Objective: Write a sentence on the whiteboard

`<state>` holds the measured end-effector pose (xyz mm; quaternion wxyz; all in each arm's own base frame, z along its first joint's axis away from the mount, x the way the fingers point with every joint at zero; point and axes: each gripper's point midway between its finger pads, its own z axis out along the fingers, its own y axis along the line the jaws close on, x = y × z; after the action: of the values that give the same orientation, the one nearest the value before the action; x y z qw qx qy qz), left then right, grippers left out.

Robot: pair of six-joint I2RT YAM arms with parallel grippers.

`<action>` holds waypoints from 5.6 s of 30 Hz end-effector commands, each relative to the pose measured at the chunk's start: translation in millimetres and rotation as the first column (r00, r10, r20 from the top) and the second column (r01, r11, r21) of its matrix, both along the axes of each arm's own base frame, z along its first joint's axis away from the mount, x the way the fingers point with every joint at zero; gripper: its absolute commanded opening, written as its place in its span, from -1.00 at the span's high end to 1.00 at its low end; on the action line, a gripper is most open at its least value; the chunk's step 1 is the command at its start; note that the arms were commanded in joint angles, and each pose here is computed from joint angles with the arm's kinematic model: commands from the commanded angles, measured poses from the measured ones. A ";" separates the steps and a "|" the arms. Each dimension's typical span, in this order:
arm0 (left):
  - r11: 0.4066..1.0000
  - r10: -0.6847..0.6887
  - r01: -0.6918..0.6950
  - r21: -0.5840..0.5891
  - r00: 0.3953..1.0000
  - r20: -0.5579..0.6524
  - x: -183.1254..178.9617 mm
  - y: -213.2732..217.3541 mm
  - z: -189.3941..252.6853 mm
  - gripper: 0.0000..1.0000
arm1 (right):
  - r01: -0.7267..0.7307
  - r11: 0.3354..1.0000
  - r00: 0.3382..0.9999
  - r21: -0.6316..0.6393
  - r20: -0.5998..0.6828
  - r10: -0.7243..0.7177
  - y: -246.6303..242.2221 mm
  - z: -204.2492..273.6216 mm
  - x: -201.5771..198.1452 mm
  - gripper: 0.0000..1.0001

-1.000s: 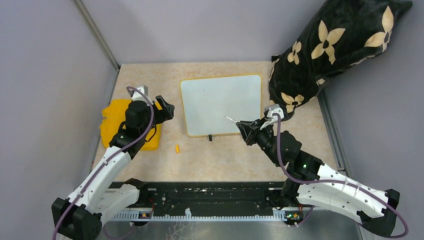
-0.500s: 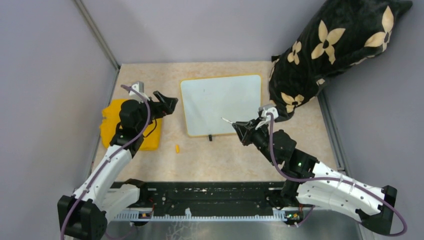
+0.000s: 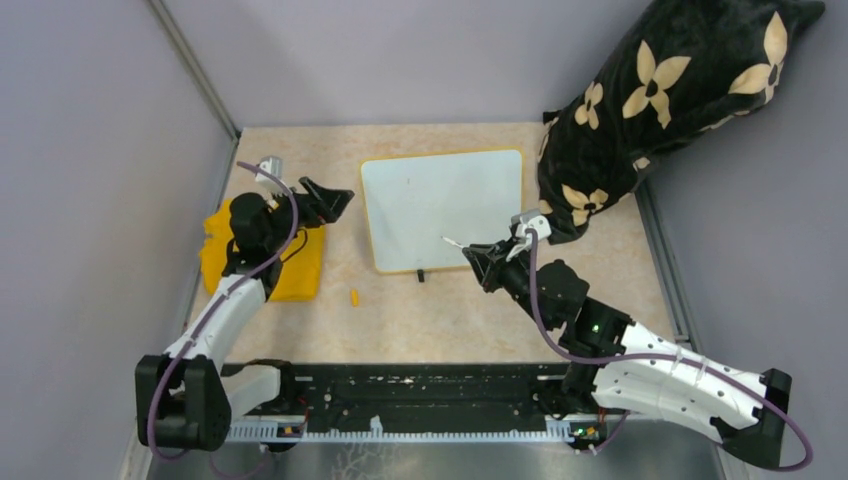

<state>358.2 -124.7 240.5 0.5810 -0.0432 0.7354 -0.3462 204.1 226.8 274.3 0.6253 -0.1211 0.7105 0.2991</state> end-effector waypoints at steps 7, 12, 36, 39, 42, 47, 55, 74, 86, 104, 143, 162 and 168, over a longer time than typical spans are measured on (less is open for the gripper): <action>0.893 -0.425 0.433 -0.118 0.901 0.089 -16.7 -36.7 -15.3 -0.82 | -0.015 0.999 0.995 0.039 0.103 0.011 4.3 40.2 1.6 1.00; 0.828 -0.511 0.529 -0.186 0.848 0.137 -9.3 -25.3 -17.8 -0.76 | -0.043 0.998 0.992 0.052 0.119 0.037 9.7 47.6 -0.2 1.00; 0.765 -0.627 0.639 -0.079 0.768 0.132 -32.2 -56.0 -99.5 -0.45 | -0.033 0.997 0.992 0.075 0.122 0.024 11.6 48.1 2.6 1.00; 0.742 -0.664 0.668 -0.046 0.743 0.088 -39.7 -66.7 -118.8 -0.45 | -0.036 0.996 0.993 0.078 0.117 0.026 12.1 46.5 2.1 1.00; 0.733 -0.670 0.677 -0.068 0.736 0.101 -39.8 -68.4 -121.4 -0.44 | -0.039 0.996 0.993 0.075 0.117 0.030 11.7 50.7 1.2 1.00; 0.713 -0.683 0.692 -0.114 0.722 0.110 -39.0 -69.8 -126.3 -0.37 | -0.042 0.996 0.993 0.079 0.115 0.033 11.4 54.7 0.4 1.00; 0.715 -0.668 0.686 -0.134 0.727 0.159 -29.9 -58.2 -116.5 -0.33 | -0.043 0.996 0.994 0.077 0.104 0.035 15.7 54.7 2.3 1.00; 0.717 -0.676 0.697 -0.008 0.698 0.236 -22.4 -57.9 -108.8 -0.12 | -0.054 0.997 0.994 0.061 0.094 0.048 22.2 49.3 3.7 1.00; 0.676 -0.714 0.737 0.010 0.652 0.256 -18.3 -59.0 -85.4 -0.20 | -0.064 0.996 0.994 0.054 0.095 0.059 21.8 51.0 1.7 1.00; 0.855 -0.511 0.518 0.010 0.841 0.175 11.8 -21.0 -70.0 -0.98 | -0.060 0.996 0.993 0.073 0.103 0.052 10.7 51.7 -3.9 1.00; 0.917 0.295 -0.333 0.222 0.937 0.188 35.7 48.1 49.3 -0.98 | -0.129 0.983 0.986 0.128 0.126 0.112 9.9 63.2 -18.0 1.00; 0.949 -0.124 0.080 0.306 0.984 0.125 20.4 -1.1 15.1 -0.98 | -0.111 0.988 0.990 0.109 0.103 0.100 10.4 55.2 -14.8 1.00; 0.947 -0.276 0.233 0.221 0.942 0.191 -8.9 -9.0 10.3 -0.97 | -0.106 0.990 0.990 0.097 0.099 0.097 8.5 53.6 -15.0 1.00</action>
<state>372.3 -117.7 233.8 0.5988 0.0835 0.7486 -0.2719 191.9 236.3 312.4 0.6386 -0.1461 0.6707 0.3478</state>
